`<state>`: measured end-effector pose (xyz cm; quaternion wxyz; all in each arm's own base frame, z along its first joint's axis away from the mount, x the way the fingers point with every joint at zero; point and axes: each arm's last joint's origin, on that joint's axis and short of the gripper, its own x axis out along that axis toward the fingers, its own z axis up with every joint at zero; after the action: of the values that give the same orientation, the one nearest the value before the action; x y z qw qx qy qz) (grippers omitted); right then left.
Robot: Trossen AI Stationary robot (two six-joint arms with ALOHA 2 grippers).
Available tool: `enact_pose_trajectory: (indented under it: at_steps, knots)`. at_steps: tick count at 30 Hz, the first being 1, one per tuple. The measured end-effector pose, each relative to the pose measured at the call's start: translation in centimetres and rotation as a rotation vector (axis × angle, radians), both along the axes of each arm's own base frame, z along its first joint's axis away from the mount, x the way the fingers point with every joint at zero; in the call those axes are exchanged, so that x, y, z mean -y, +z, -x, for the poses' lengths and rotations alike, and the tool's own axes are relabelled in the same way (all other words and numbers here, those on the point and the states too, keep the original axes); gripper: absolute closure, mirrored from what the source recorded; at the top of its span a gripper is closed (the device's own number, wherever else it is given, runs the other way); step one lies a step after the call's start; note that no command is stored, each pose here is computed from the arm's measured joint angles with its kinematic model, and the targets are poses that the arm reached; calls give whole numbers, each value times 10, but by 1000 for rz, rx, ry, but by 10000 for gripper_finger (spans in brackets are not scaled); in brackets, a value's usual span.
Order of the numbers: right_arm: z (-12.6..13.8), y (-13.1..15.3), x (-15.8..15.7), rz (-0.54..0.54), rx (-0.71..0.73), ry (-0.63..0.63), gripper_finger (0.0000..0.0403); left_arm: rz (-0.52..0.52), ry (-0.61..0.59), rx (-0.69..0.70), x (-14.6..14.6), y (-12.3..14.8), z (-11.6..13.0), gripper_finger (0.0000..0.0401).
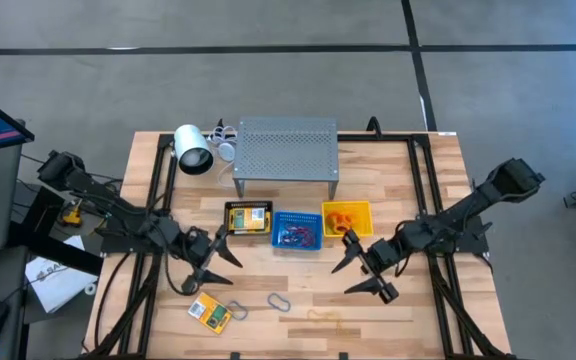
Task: Pick & Place Office Desk Supplies
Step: Put the blue rubber band into the blue bin
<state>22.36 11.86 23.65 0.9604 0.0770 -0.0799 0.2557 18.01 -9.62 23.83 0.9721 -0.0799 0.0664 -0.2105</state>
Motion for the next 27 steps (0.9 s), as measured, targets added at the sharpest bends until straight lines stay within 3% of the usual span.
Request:
enact_pose_trajectory:
  at_steps: [6, 16, 27]
  knots:
    - [-12, -17, 0, 2, -51, -43, 163, -35, -9, -57, 6, 1, -10, 187]
    - [-24, -33, 2, -35, -77, -61, 163, -120, 34, -330, 11, -21, -22, 188]
    - [-25, -38, 0, -29, -88, -56, 163, -10, -50, -672, 39, -68, -28, 188]
